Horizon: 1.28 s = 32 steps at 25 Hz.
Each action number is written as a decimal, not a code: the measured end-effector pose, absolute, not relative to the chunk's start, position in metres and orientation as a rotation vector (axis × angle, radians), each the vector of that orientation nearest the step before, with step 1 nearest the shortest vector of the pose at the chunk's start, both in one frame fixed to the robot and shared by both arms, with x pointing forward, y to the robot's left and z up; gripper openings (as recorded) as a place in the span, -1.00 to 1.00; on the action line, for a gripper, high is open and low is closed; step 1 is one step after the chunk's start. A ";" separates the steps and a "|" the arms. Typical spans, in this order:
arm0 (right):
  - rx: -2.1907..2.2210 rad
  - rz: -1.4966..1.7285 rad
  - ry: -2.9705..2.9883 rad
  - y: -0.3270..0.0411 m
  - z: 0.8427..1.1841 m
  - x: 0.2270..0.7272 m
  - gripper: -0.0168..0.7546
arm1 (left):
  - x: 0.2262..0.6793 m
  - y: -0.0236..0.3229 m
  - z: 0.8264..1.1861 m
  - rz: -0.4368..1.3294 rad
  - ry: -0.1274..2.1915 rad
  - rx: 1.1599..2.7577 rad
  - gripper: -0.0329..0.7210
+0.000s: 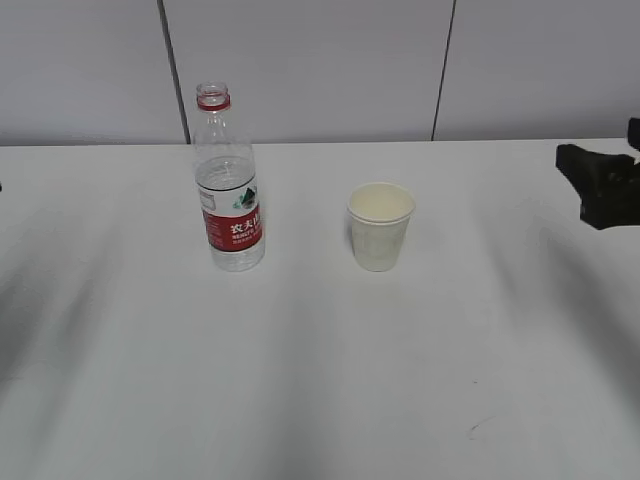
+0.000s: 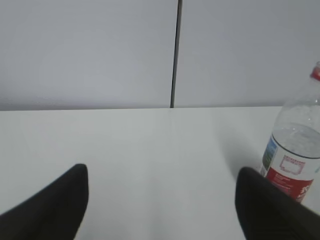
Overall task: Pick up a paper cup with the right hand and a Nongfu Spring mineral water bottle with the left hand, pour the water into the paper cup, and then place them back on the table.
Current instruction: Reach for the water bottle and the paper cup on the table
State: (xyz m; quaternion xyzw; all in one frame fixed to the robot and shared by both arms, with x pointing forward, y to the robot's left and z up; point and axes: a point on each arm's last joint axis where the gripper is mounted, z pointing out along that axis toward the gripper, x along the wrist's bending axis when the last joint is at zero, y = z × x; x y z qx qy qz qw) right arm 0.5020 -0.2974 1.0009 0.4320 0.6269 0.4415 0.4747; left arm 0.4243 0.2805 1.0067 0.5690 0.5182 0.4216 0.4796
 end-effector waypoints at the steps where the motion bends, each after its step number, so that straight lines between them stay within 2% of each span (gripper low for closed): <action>1: 1.066 1.080 1.544 -0.297 0.996 0.504 0.57 | 0.428 0.280 1.003 1.027 1.264 1.399 0.55; 5: 1.023 1.169 1.538 -0.292 0.977 0.517 0.57 | 0.442 0.278 0.989 1.023 1.262 1.408 0.55; 10: 0.959 1.314 1.538 -0.284 0.950 0.528 0.57 | 0.459 0.269 0.971 1.013 1.151 1.452 0.55; 16: 1.020 1.328 1.655 -0.279 0.913 0.531 0.57 | 0.472 0.263 0.941 0.951 1.141 1.510 0.55; 23: 1.007 1.344 1.725 -0.276 0.897 0.536 0.57 | 0.478 0.254 0.922 0.887 1.068 1.507 0.52; 32: 0.964 1.398 1.773 -0.271 0.888 0.555 0.57 | 0.480 0.253 0.907 0.844 1.097 1.542 0.46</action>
